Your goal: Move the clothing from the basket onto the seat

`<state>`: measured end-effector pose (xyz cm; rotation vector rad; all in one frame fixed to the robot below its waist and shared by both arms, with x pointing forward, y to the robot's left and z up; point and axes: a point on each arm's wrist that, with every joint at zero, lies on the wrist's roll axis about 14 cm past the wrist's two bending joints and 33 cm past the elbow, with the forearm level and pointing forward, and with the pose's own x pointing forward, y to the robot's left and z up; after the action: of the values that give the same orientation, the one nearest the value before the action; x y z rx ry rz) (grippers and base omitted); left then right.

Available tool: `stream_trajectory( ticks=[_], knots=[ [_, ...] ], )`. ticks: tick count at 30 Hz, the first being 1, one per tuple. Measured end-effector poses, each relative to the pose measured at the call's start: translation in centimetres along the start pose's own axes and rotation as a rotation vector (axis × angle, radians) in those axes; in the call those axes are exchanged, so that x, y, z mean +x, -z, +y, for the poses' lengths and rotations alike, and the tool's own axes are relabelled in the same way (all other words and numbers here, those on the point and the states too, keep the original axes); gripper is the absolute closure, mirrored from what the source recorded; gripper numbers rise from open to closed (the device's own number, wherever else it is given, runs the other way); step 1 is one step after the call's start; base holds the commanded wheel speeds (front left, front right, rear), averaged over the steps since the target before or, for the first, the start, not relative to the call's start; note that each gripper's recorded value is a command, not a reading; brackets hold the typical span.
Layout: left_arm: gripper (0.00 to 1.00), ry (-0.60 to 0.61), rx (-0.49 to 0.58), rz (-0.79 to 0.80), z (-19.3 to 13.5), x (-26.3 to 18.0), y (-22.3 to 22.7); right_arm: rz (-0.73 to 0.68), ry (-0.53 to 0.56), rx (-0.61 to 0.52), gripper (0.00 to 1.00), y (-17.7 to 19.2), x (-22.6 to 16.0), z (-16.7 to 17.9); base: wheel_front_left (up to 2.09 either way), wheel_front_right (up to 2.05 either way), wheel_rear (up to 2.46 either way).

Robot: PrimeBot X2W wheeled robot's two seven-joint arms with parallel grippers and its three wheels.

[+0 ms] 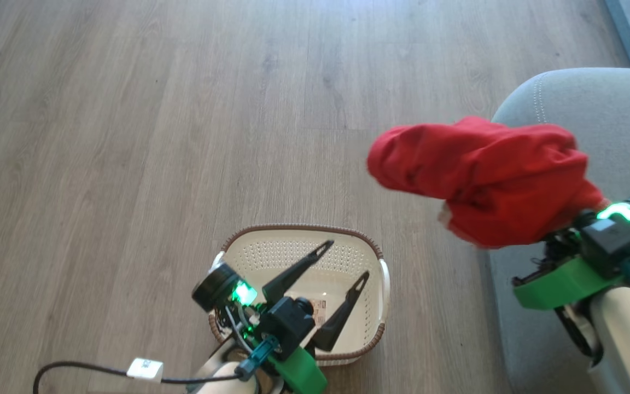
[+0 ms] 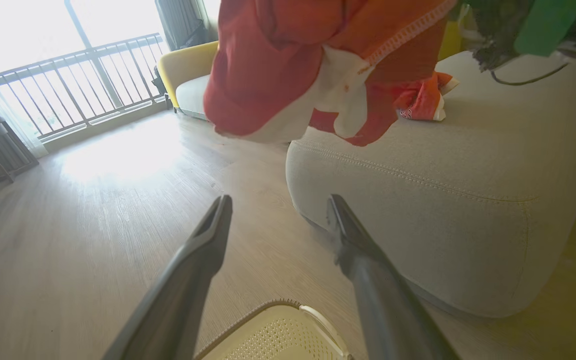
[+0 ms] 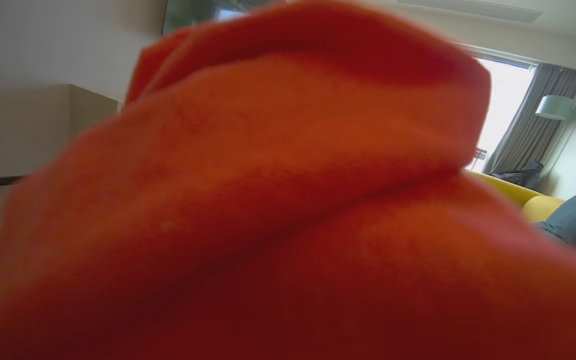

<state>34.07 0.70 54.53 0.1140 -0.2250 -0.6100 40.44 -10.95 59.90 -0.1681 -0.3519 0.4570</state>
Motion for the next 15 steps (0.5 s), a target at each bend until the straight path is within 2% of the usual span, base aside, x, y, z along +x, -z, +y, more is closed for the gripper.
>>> stream_trajectory(
  ticks=[8,15],
  knots=[
    [0.00,0.047,-0.039,0.066,-1.4,-0.6,2.2,0.045,0.119,-0.037,1.00,0.7,-2.7,-3.4,0.00,0.00,0.00],
    [0.00,0.059,-0.073,0.096,-2.2,-1.0,3.1,0.072,0.228,-0.027,1.00,1.3,-5.1,-5.3,0.00,0.00,0.00]
  ],
)
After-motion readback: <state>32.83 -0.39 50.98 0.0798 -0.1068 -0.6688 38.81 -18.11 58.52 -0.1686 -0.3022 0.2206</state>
